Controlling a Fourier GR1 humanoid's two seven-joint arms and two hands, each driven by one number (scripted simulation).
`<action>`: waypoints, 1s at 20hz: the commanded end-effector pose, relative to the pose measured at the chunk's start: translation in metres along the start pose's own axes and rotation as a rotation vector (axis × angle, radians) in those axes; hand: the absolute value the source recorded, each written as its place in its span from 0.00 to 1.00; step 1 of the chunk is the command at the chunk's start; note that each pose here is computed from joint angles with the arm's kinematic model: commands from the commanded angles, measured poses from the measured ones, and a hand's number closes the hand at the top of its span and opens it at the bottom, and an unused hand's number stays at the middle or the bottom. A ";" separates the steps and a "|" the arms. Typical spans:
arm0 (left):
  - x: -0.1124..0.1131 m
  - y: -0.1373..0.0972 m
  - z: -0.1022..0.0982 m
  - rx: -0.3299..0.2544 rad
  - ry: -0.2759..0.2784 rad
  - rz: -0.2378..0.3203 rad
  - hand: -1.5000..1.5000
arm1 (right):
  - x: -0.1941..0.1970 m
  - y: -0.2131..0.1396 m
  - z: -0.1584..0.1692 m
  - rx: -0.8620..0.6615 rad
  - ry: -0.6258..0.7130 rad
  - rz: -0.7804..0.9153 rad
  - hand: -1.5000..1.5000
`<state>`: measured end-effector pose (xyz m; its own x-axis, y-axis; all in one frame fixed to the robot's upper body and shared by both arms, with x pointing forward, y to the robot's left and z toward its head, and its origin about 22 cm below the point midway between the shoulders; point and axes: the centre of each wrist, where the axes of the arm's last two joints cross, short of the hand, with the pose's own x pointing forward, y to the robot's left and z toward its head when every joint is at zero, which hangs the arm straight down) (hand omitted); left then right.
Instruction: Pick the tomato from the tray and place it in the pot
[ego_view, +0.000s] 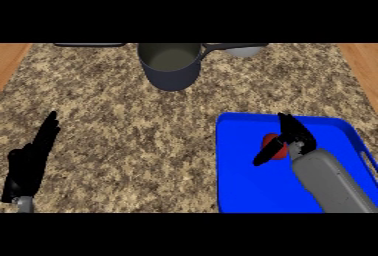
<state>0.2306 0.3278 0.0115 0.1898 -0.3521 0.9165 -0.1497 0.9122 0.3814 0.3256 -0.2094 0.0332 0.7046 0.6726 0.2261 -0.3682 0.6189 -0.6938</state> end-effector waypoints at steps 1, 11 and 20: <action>0.009 0.007 -0.008 -0.006 -0.003 0.016 0.50 | -0.014 0.014 -0.019 0.048 0.104 0.008 0.00; 0.014 -0.001 0.004 0.007 -0.007 0.005 0.50 | -0.004 0.026 -0.008 -0.007 0.022 0.091 1.00; 0.029 -0.011 -0.015 -0.085 -0.056 -0.011 0.50 | 0.126 0.113 0.149 0.057 -0.966 0.702 1.00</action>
<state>0.2446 0.3125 0.0264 0.1435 -0.3649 0.9199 -0.0747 0.9229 0.3778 0.3013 -0.0515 0.0667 -0.1027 0.9566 0.2727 -0.5644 0.1697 -0.8078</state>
